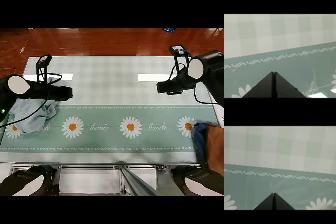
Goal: Fold the shirts.
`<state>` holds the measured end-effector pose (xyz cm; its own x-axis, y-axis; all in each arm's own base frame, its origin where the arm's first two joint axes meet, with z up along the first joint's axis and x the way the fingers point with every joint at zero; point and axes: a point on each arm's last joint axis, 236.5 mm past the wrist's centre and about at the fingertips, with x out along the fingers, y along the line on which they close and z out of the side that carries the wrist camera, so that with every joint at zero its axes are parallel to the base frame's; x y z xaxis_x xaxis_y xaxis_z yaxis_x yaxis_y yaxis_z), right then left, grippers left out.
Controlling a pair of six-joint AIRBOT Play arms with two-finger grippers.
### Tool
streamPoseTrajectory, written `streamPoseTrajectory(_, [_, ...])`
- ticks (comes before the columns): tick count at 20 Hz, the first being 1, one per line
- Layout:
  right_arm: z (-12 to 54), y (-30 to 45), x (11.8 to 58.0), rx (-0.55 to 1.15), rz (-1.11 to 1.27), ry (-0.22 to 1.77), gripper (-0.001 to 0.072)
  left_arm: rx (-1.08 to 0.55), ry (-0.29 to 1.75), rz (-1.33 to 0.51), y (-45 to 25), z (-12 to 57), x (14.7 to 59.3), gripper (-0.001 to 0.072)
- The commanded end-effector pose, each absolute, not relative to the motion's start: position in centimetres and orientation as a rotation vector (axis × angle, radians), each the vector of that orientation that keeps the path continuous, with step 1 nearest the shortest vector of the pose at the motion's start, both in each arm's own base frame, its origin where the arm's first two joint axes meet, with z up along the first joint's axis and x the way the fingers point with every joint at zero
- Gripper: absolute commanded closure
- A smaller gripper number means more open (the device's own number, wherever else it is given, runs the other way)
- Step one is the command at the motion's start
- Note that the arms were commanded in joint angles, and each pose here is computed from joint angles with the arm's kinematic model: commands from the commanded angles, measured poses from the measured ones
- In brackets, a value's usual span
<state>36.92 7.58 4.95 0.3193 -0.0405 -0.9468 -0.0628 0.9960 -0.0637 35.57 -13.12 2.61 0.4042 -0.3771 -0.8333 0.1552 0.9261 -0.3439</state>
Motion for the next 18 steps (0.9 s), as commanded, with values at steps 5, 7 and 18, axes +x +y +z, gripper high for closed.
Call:
streamPoseTrajectory(5, [4.9,7.6,36.9,-0.094,0.014,1.247,0.0693,-0.225,1.107,-0.34,-13.1,2.6,35.6,0.0678])
streamPoseTrajectory(7, [4.9,7.6,36.9,-0.094,0.014,1.247,0.0693,-0.225,1.107,-0.34,-13.1,2.6,35.6,0.0678])
streamPoseTrajectory(18, [6.2,8.5,40.0,-0.077,0.045,1.105,0.0693,-0.255,1.104,-0.351,-13.6,2.8,35.6,0.0678])
